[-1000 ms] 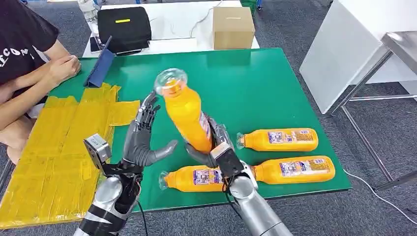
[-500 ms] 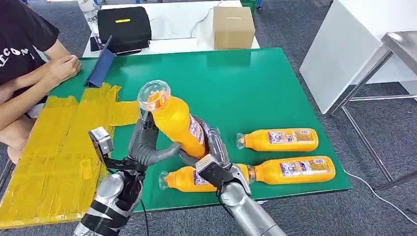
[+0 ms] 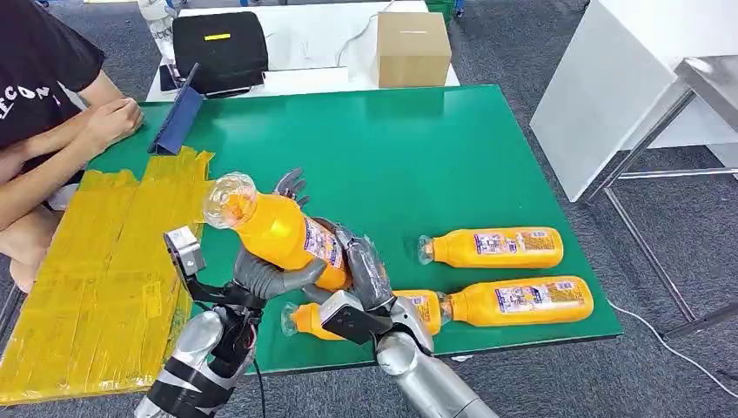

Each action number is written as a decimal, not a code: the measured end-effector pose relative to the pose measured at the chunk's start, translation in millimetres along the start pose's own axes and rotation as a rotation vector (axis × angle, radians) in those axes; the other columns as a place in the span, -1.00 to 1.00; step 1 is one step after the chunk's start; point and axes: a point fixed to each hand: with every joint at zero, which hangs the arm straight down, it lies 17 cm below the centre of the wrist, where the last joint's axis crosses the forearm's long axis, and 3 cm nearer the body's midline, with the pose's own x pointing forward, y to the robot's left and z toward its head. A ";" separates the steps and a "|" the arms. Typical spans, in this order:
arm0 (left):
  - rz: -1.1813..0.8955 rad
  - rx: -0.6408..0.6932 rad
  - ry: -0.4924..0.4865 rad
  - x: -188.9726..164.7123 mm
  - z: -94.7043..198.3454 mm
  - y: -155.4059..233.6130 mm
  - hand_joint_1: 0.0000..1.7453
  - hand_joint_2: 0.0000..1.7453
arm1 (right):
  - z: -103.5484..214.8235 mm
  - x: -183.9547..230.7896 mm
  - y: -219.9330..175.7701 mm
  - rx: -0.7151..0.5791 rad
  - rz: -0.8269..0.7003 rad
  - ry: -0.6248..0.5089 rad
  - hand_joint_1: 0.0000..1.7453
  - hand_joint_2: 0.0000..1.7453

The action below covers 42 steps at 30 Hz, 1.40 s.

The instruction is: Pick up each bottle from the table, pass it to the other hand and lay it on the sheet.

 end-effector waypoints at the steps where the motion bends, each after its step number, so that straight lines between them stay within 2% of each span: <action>1: 0.002 0.001 0.001 -0.4 0.5 0.2 -1.00 1.00 | 0.0 -0.6 0.3 0.001 0.000 0.002 1.00 1.00; 2: 0.004 0.002 0.002 -0.9 1.0 0.4 -1.00 1.00 | 0.0 -1.4 0.8 0.003 0.000 0.005 1.00 1.00; 3: 0.006 0.004 0.002 -1.1 1.4 0.8 -0.76 1.00 | 0.2 -2.2 1.6 0.006 0.000 0.007 1.00 1.00; 4: 0.012 0.007 0.001 -1.0 1.8 1.3 0.62 1.00 | 0.5 -2.9 2.0 0.007 0.001 0.009 1.00 1.00; 5: 0.019 0.015 -0.004 -0.5 2.2 2.7 1.00 1.00 | 1.0 -3.9 3.3 0.012 0.002 0.012 1.00 1.00; 15: 0.103 0.195 -0.111 26.6 9.5 31.1 1.00 1.00 | 1.9 -10.8 8.6 0.023 0.007 0.043 1.00 1.00; 35: 0.093 0.228 -0.173 42.7 16.4 35.9 1.00 1.00 | -2.3 -2.8 2.6 -0.006 -0.008 0.025 1.00 1.00; 36: 0.093 0.228 -0.173 42.7 16.4 35.9 1.00 1.00 | -2.3 -2.7 2.5 -0.006 -0.009 0.024 0.84 1.00; 37: 0.093 0.228 -0.173 42.7 16.4 35.9 1.00 1.00 | -2.3 -2.8 2.6 -0.006 -0.009 0.025 0.30 1.00; 38: 0.093 0.228 -0.173 42.7 16.5 36.0 1.00 1.00 | -2.3 -2.6 2.2 -0.008 -0.009 0.024 -0.66 1.00; 39: 0.093 0.228 -0.173 42.7 16.5 35.9 1.00 1.00 | -2.5 -1.8 1.6 -0.011 -0.008 0.022 -1.00 1.00; 42: 0.075 0.244 -0.187 45.3 16.6 39.5 1.00 1.00 | -1.8 4.0 -6.8 -0.050 -0.005 0.005 -1.00 1.00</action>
